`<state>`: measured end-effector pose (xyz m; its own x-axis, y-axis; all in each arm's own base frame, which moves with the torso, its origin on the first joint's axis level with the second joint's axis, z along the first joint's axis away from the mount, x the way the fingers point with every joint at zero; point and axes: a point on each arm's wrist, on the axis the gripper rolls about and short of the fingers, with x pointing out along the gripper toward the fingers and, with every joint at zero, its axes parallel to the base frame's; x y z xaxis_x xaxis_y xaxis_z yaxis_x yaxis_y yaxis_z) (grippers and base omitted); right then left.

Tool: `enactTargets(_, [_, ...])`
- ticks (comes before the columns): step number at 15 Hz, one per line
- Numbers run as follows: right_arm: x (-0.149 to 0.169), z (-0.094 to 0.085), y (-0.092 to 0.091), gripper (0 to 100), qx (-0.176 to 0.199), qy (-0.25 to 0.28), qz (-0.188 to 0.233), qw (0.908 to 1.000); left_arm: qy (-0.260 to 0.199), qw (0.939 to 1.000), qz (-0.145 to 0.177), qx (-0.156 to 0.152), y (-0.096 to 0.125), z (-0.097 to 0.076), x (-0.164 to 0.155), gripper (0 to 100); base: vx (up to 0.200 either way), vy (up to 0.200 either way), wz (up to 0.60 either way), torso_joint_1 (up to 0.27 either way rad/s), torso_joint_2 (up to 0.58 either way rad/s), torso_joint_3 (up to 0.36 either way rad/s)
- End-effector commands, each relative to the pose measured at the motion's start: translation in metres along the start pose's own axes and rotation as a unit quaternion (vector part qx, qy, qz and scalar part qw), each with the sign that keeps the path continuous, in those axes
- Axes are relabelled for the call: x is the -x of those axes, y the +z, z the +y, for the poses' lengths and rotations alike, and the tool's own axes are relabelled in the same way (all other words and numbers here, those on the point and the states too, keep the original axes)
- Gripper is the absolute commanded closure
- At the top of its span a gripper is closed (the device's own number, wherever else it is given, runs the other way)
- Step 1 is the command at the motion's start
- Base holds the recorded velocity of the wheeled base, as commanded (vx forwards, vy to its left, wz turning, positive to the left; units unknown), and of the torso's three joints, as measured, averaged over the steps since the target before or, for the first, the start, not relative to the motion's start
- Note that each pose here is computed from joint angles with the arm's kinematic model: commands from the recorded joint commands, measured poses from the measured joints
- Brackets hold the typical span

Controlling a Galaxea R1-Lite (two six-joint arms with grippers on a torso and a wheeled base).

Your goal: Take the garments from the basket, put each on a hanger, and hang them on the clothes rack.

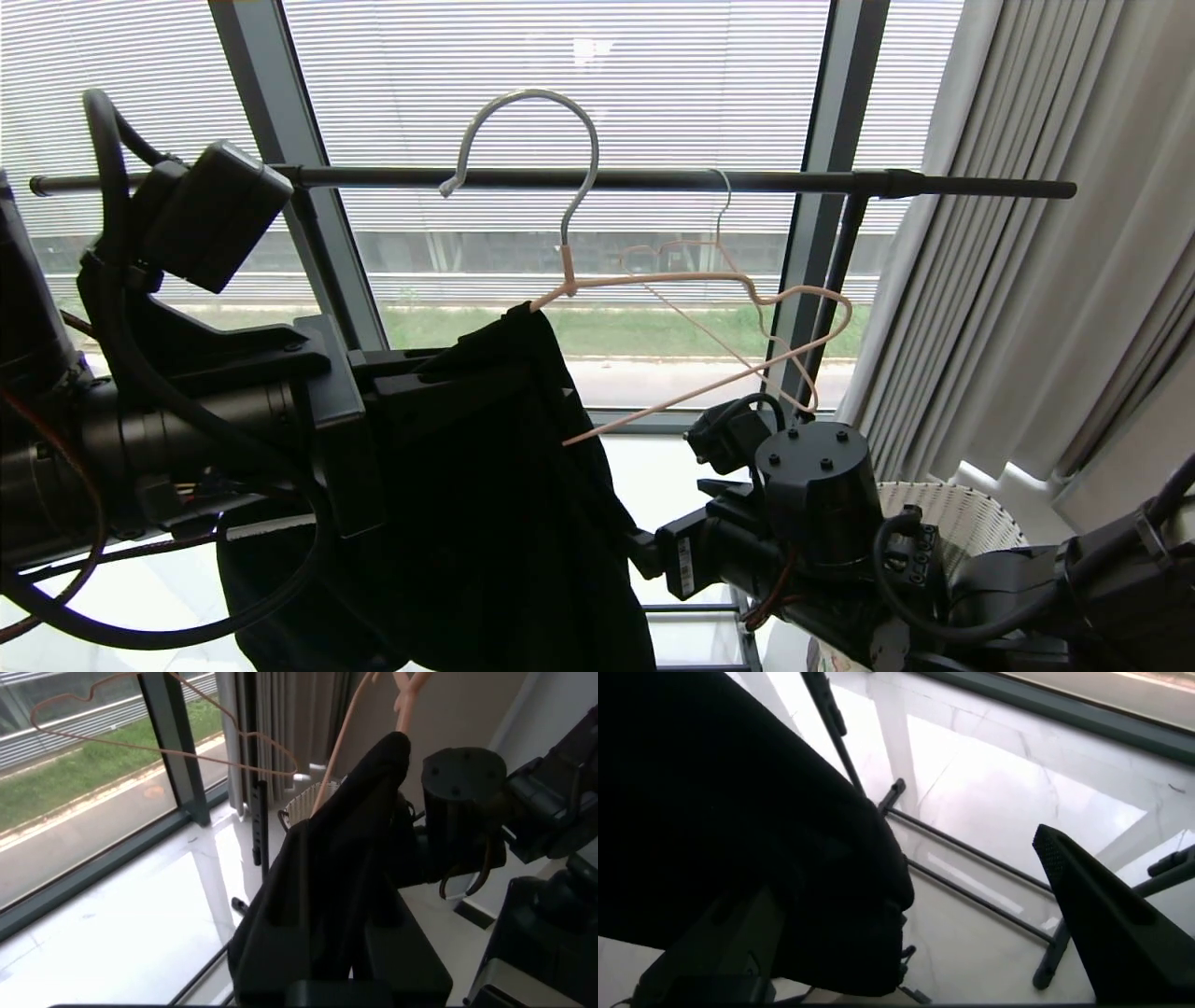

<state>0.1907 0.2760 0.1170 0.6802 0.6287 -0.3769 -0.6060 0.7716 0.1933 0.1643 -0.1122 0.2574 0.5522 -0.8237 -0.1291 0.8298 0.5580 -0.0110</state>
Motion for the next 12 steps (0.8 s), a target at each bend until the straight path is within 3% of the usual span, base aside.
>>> enactTargets(1, [-0.001,-0.004,0.0,100,0.001,-0.008,-0.001,1.0,0.0,1.0,0.0,0.0,0.0,0.0,0.0,100,0.0,0.0,0.0,0.0,0.0,0.0])
enactTargets(6, [0.001,-0.025,0.013,100,-0.001,-0.05,-0.022,0.9985,0.006,1.0,0.005,0.003,-0.003,0.002,0.0,100,0.0,0.0,0.0,0.0,0.0,0.0])
enactTargets(12, [0.028,-0.081,0.056,100,-0.043,-0.131,-0.098,0.9856,0.061,0.998,0.015,0.012,-0.01,0.015,0.006,100,0.0,0.0,0.0,0.0,0.0,0.0])
